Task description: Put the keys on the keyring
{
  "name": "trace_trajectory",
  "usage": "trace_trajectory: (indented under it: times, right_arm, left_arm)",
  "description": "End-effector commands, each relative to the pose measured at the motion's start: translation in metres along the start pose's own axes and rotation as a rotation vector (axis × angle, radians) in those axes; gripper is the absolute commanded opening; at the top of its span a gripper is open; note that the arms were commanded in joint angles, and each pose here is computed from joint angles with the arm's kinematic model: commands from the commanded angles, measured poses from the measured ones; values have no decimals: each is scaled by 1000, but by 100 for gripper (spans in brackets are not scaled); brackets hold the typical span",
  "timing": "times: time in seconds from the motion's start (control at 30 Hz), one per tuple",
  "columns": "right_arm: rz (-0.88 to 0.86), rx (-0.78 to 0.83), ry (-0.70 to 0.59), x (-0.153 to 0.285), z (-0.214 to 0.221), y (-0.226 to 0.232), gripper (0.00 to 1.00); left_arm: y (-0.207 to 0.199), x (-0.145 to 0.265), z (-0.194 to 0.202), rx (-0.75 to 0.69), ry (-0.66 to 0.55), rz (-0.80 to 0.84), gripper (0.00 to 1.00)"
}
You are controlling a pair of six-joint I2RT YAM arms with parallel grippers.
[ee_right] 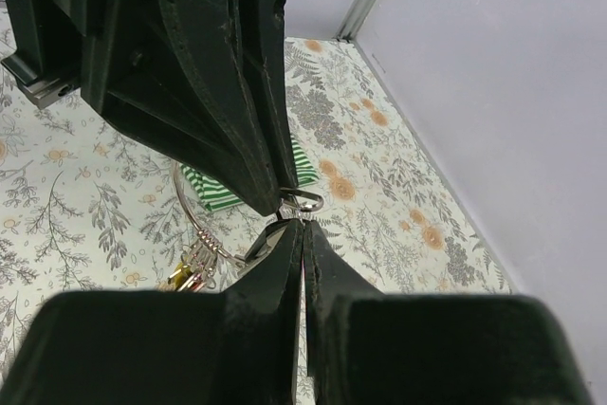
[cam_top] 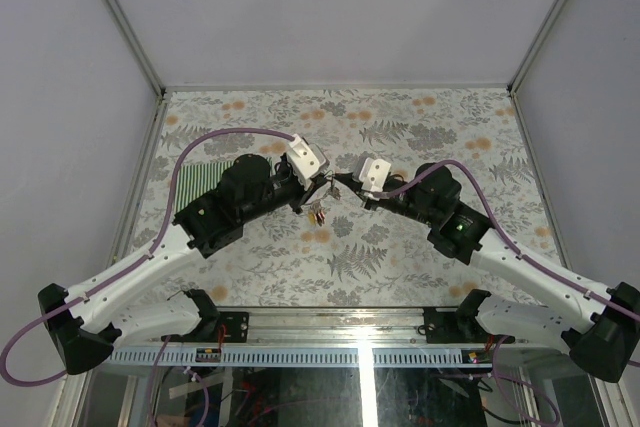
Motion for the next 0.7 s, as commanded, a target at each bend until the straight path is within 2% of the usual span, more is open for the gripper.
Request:
trace_trajectory:
  times: [0.0, 0.3, 0.67]
  right_arm:
    - [95, 44, -100, 9, -40, -15, 0]
    - [123, 21, -97, 11, -44, -18, 0]
    - [103, 42, -35, 13, -34, -15, 0]
  left_arm:
    - [8, 3, -16, -22, -65, -23, 0]
    - [3, 1, -13, -44, -45, 27, 0]
    - [-7, 5, -15, -80, -80, 128, 0]
Point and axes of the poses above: each gripper's point midway between its finger pads, its own x axis back along the fingers, its own y axis along the line the jaws close on, z = x × y, the point moved 7 cm from there along x, back along the fingers, and after that the axes turned 11 degrees about -x, right-handed, at the moved point
